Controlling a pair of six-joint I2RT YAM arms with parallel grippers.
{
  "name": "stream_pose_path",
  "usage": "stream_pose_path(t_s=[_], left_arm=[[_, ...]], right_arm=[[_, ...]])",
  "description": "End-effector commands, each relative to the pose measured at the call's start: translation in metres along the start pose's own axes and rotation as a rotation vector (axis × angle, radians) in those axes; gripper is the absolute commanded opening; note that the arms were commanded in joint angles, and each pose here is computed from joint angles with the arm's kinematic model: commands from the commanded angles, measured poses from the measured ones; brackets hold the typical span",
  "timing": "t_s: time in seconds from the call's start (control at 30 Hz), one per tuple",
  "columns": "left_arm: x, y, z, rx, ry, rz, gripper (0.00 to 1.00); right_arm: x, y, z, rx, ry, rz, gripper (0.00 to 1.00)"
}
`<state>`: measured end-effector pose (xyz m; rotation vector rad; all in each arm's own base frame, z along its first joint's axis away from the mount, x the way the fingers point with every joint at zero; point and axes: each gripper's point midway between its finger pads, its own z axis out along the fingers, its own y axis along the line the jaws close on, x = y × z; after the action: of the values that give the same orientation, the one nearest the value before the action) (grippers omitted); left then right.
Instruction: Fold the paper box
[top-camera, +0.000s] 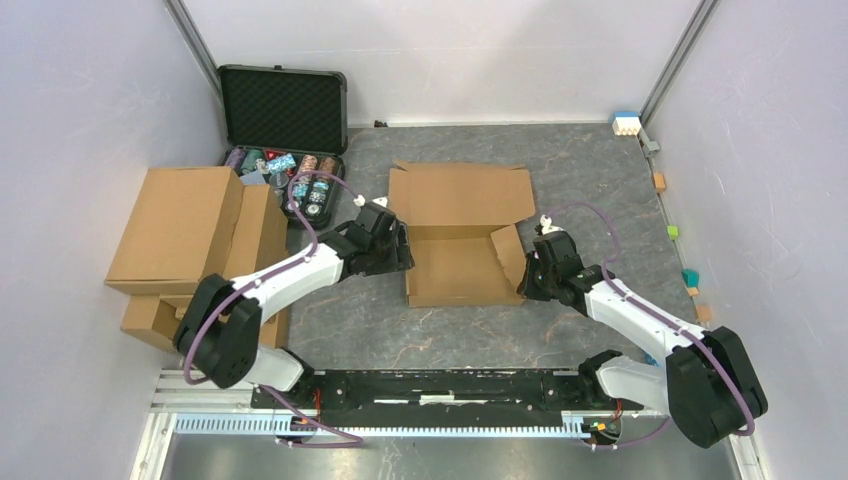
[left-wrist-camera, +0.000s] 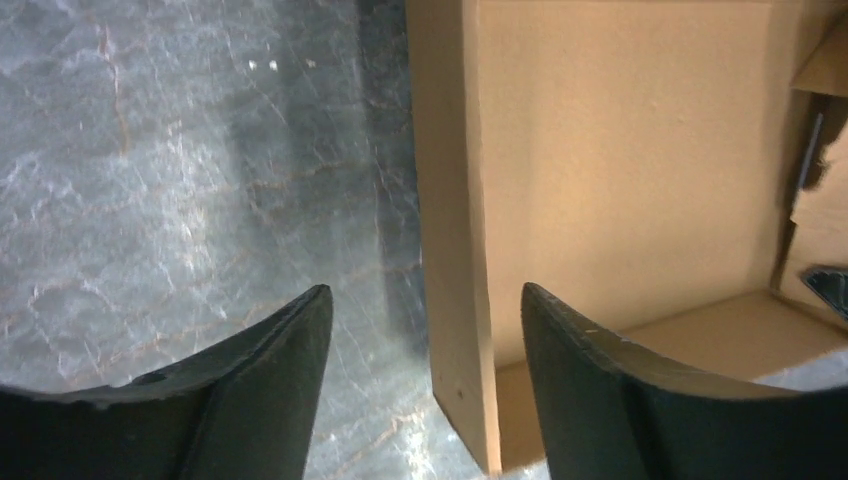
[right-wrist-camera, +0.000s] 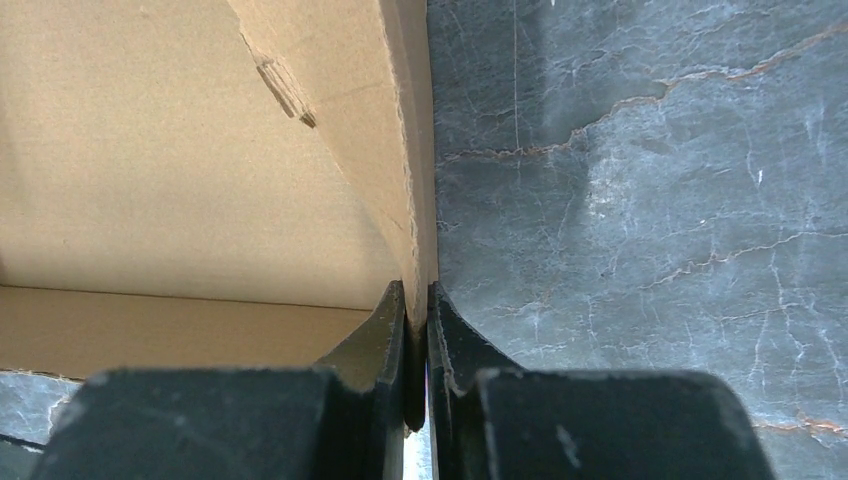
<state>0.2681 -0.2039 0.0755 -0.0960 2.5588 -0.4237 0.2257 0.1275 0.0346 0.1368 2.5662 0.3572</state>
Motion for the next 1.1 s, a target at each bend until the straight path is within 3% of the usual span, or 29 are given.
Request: stream_pose_path(t_s=[0.0, 0.07, 0.13, 0.2, 0.27, 0.3, 0.43, 0.63, 0.8, 1.07], left_arm=[[-0.03, -0.016, 0.018, 0.051, -0.082, -0.028, 0.71], [-0.024, -0.013, 0.027, 0.048, -0.073, -0.029, 0.65], [-0.019, -0.017, 0.033, 0.084, -0.063, -0.028, 0.53], [-0.016, -0.02, 0.036, 0.103, -0.051, -0.006, 0.26], [-0.013, -0.019, 0.036, 0.095, -0.047, 0.023, 0.05], [-0.013, -0.017, 0.035, 0.082, -0.047, 0.045, 0.02], [-0.015, -0.005, 0.025, 0.003, -0.058, 0.116, 0.02], [-0.008, 0.002, 0.013, -0.039, -0.059, 0.153, 0.02], [-0.002, 0.003, 0.011, -0.042, -0.054, 0.151, 0.02], [0.0, 0.004, 0.01, -0.053, -0.061, 0.158, 0.02]], right_arm=[[0.001, -0.005, -0.001, 0.019, -0.004, -0.062, 0.01], [-0.003, -0.006, -0.002, 0.029, -0.011, -0.086, 0.03], [-0.007, -0.007, -0.001, 0.032, -0.02, -0.117, 0.07], [-0.01, -0.002, 0.001, 0.007, -0.017, -0.172, 0.11], [-0.012, 0.006, 0.002, -0.043, 0.005, -0.253, 0.18], [-0.011, 0.012, 0.003, -0.074, 0.021, -0.277, 0.2], [-0.014, 0.024, 0.005, -0.14, 0.014, -0.317, 0.34], [-0.027, 0.032, 0.002, -0.165, -0.033, -0.315, 0.66], [-0.037, 0.031, 0.001, -0.174, -0.056, -0.297, 0.77], [-0.059, 0.043, -0.001, -0.261, -0.099, -0.226, 0.81]])
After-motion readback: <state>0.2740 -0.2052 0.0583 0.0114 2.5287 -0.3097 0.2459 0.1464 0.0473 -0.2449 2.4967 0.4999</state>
